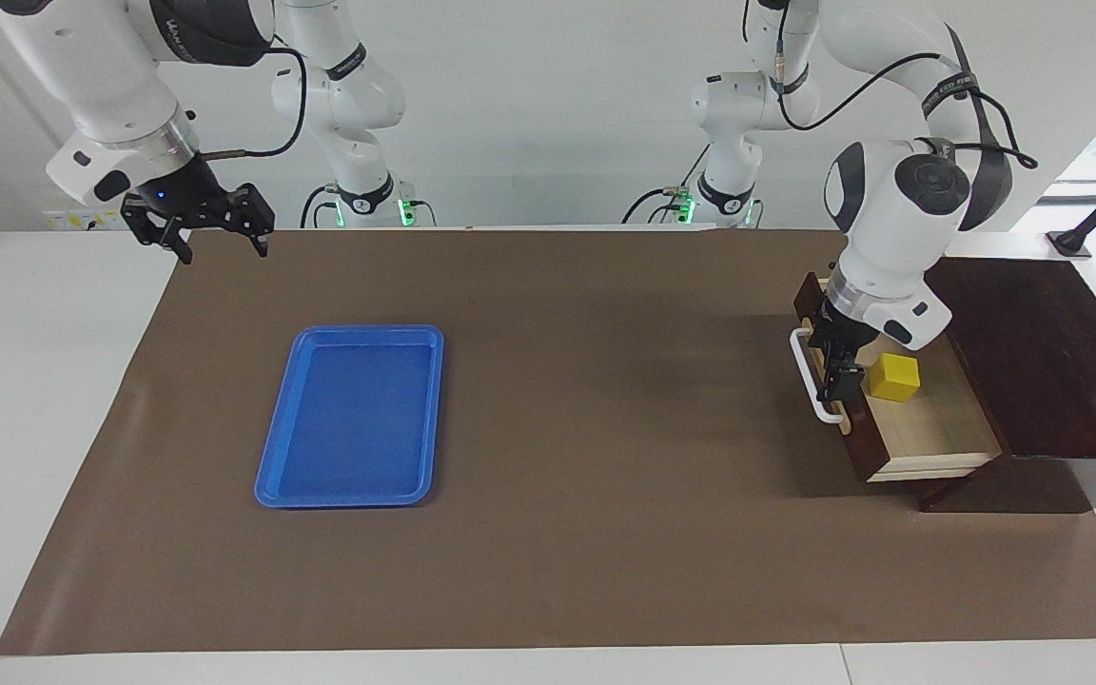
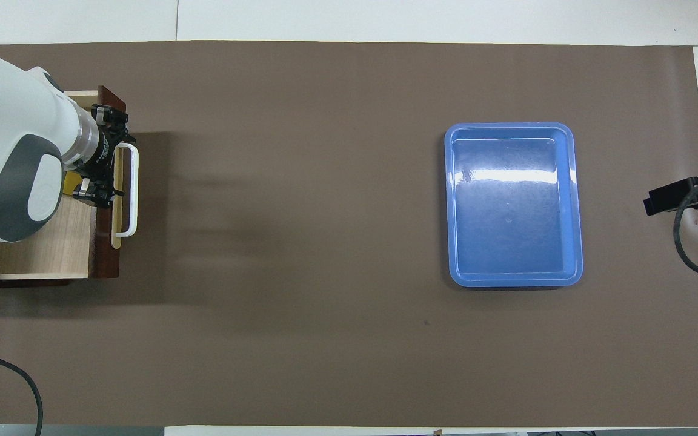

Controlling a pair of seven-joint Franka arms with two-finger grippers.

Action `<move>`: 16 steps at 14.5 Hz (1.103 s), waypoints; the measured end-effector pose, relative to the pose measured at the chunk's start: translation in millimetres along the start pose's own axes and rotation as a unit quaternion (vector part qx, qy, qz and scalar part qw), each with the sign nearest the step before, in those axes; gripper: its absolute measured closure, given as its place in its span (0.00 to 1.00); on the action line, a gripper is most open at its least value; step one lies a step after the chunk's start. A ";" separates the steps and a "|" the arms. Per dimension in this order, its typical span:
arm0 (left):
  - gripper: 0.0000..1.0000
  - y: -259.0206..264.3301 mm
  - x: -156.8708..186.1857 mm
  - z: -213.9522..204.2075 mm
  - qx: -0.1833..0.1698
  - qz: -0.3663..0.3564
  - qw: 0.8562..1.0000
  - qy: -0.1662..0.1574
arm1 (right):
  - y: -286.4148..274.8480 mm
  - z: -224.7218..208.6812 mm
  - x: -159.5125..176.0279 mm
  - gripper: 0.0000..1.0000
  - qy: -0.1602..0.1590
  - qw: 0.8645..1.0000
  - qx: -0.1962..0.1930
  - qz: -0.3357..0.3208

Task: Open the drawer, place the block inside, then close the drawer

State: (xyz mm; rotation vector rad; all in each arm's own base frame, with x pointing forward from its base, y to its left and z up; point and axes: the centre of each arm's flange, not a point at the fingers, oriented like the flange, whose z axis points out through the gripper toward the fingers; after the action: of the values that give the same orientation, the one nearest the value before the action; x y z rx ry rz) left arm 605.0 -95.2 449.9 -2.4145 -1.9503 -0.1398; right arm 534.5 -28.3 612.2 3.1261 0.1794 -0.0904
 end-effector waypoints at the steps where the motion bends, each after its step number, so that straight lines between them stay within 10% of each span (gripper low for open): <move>1: 0.00 -1.5 7.6 6.7 -0.001 -0.007 1.000 0.007 | 1.2 3.4 2.0 0.00 0.002 1.000 0.000 0.001; 10: 0.00 -25.2 159.3 12.0 -0.017 -0.018 0.999 0.044 | 5.1 30.9 11.4 0.00 -0.061 0.998 0.010 0.029; 16: 0.00 -25.5 146.3 5.7 0.000 0.091 0.995 0.041 | 4.1 7.7 7.5 0.00 -0.048 0.998 0.008 0.031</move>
State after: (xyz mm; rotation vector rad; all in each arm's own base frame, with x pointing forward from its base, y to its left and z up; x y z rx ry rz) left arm 610.8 53.2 456.9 -2.5259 -1.6879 -0.2295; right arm 542.0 -31.6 604.1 3.1311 0.0815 -0.2435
